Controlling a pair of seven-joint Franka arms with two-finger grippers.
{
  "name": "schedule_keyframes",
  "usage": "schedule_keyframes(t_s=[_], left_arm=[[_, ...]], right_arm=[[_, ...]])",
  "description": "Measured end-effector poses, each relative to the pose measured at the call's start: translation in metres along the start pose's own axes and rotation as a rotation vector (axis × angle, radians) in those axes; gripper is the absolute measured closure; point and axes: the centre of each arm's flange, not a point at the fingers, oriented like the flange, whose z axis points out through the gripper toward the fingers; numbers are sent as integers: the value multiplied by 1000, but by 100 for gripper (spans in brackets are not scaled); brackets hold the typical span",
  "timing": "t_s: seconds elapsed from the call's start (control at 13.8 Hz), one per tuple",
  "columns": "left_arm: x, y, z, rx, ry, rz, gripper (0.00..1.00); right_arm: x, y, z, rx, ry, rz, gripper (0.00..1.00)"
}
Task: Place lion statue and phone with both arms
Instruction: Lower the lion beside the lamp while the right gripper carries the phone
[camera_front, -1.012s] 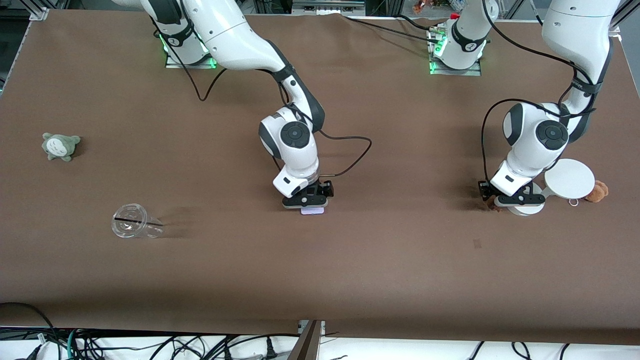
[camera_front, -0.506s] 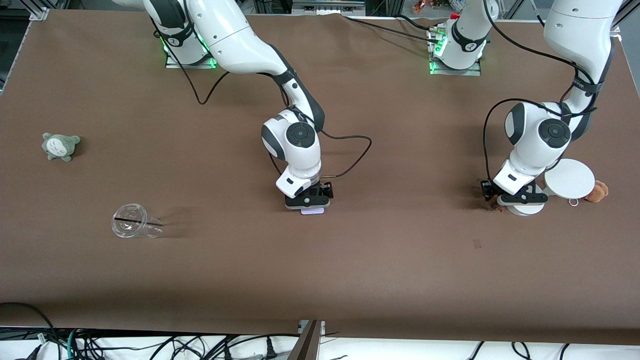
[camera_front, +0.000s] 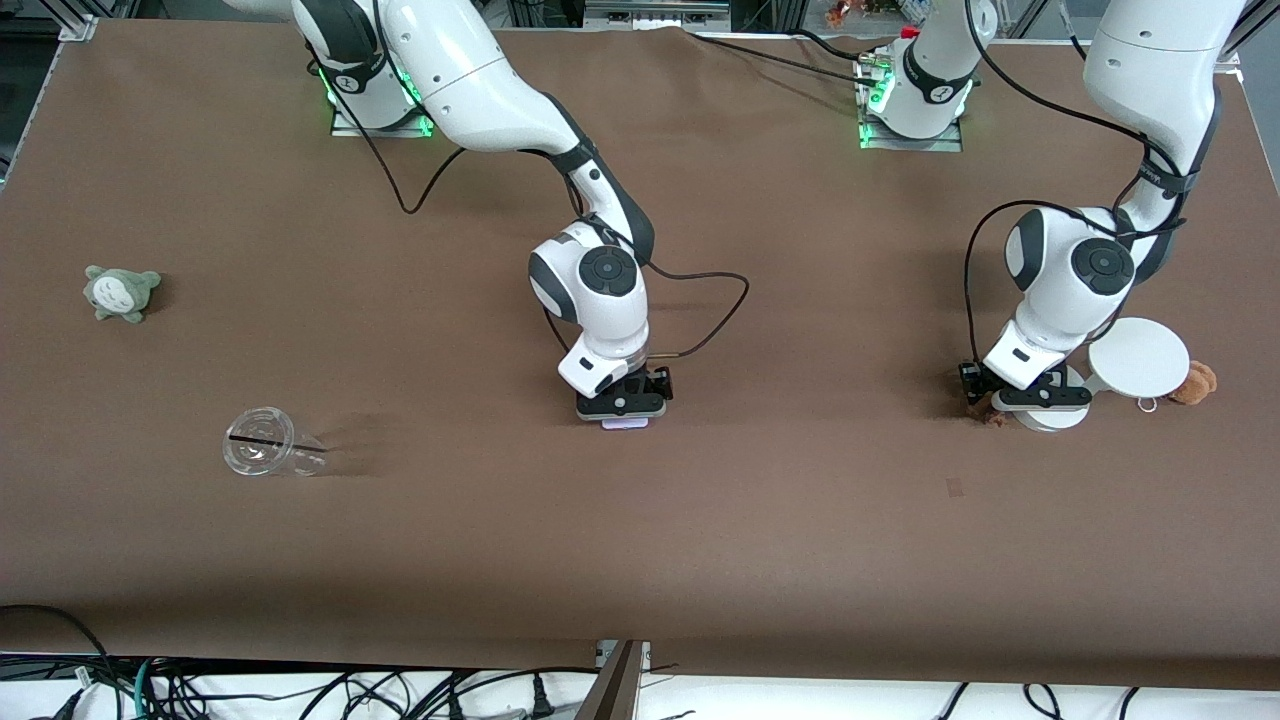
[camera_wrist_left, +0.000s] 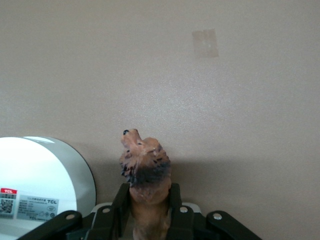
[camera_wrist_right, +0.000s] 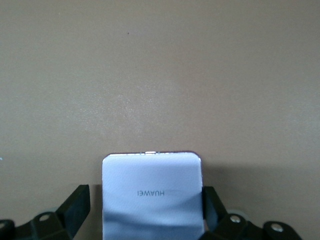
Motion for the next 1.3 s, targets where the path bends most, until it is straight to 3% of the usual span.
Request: schedule_keyframes(t_s=[0.14,0.22,0.29,0.36,0.58,0.65,0.94,1.16,1.3], left_arm=[[0,0,0,0,1,0,62],[1,0,0,0,4,0,50],[1,-1,-1,0,7,-1,42],[2,-1,-3,0,10,-1,33],[6,1,-12,1,6,2,5],[7,4,-17,-1,0,6,0],[14,28,-38,-10,-36,19,0],[25,40,-64,-10,-55,20,0],[36,37,-90,0,-66,15,0]], right_arm=[[-1,0,2,-3,-1,-2,1],[-2,0,3,-5,-2,-3,1],[-2,1,4,-6,-1,-5,13],[-1,0,3,-6,0,-6,17],[4,3,0,-10,10,-13,17],[9,6,-4,-15,11,-19,17],[51,53,-28,-59,-23,-53,17],[82,121,-52,-77,-52,-67,17],[95,183,-59,-62,-99,-62,17]])
